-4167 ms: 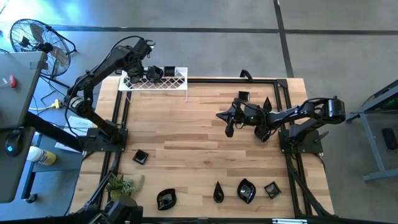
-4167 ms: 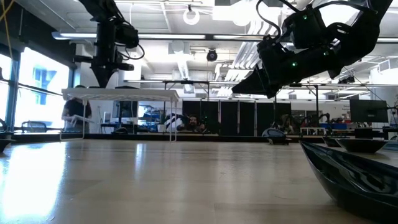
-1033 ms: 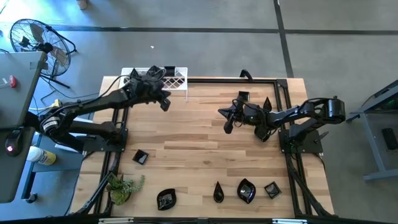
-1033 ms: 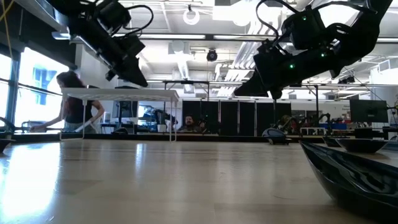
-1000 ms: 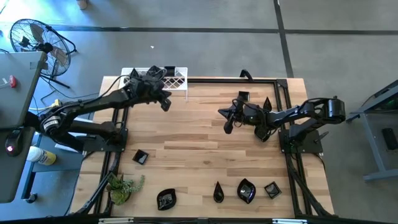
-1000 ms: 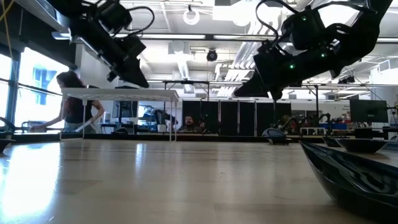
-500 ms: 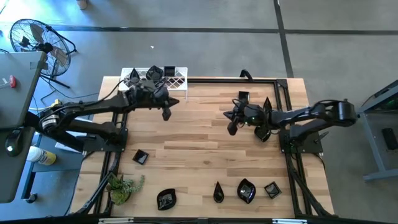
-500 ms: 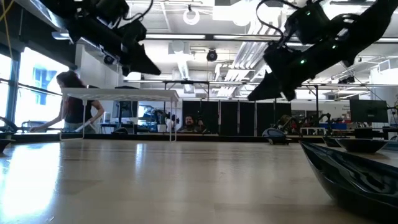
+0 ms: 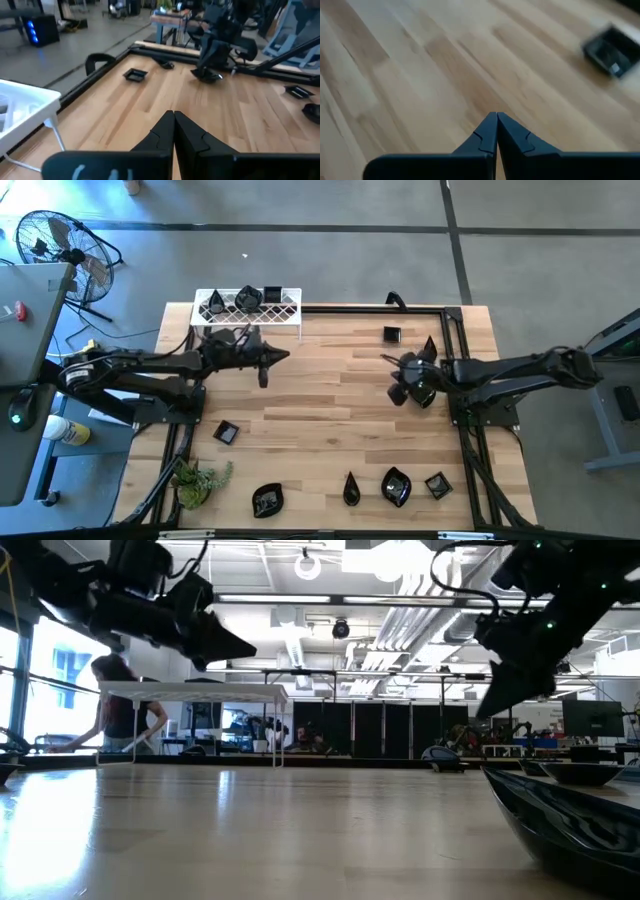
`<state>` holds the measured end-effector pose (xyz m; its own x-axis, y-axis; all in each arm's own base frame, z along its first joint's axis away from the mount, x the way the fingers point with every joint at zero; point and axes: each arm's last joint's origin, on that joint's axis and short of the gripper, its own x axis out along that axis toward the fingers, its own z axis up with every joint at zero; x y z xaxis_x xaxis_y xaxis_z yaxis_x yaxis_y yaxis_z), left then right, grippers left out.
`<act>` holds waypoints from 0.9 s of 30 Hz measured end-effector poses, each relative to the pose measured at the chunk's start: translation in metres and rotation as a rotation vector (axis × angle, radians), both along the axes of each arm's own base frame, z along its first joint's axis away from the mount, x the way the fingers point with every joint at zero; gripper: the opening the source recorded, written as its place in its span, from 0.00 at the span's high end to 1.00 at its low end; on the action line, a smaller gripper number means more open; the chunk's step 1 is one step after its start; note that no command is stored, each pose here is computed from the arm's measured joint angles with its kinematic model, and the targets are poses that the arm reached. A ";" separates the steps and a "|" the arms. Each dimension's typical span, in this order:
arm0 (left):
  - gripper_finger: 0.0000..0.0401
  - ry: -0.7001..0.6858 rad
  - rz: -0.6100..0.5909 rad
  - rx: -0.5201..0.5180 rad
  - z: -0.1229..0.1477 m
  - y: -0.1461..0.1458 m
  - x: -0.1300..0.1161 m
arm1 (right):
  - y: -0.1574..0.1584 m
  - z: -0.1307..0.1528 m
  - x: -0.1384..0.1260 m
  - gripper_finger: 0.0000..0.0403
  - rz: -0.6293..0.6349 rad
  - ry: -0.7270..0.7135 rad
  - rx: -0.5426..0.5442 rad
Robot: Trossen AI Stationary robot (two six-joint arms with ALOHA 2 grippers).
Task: Pick & Place Mini shaped plates
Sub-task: Stack the top right leaf-shaped plate on top of the leaf-shaped plates on the shelf
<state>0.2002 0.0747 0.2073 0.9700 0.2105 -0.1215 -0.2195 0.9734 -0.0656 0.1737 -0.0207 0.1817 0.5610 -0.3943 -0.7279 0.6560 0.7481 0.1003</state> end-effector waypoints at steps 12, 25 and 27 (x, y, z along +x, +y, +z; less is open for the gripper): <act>1.00 -0.030 -0.009 0.056 -0.022 -0.006 -0.015 | 0.016 0.012 -0.013 0.75 -0.090 0.204 0.282; 1.00 -0.016 -0.012 0.106 -0.022 -0.006 -0.015 | 0.027 -0.018 -0.011 0.68 -0.240 0.425 0.318; 1.00 -0.014 -0.013 0.104 -0.022 -0.006 -0.015 | 0.026 -0.021 -0.010 0.68 -0.247 0.441 0.302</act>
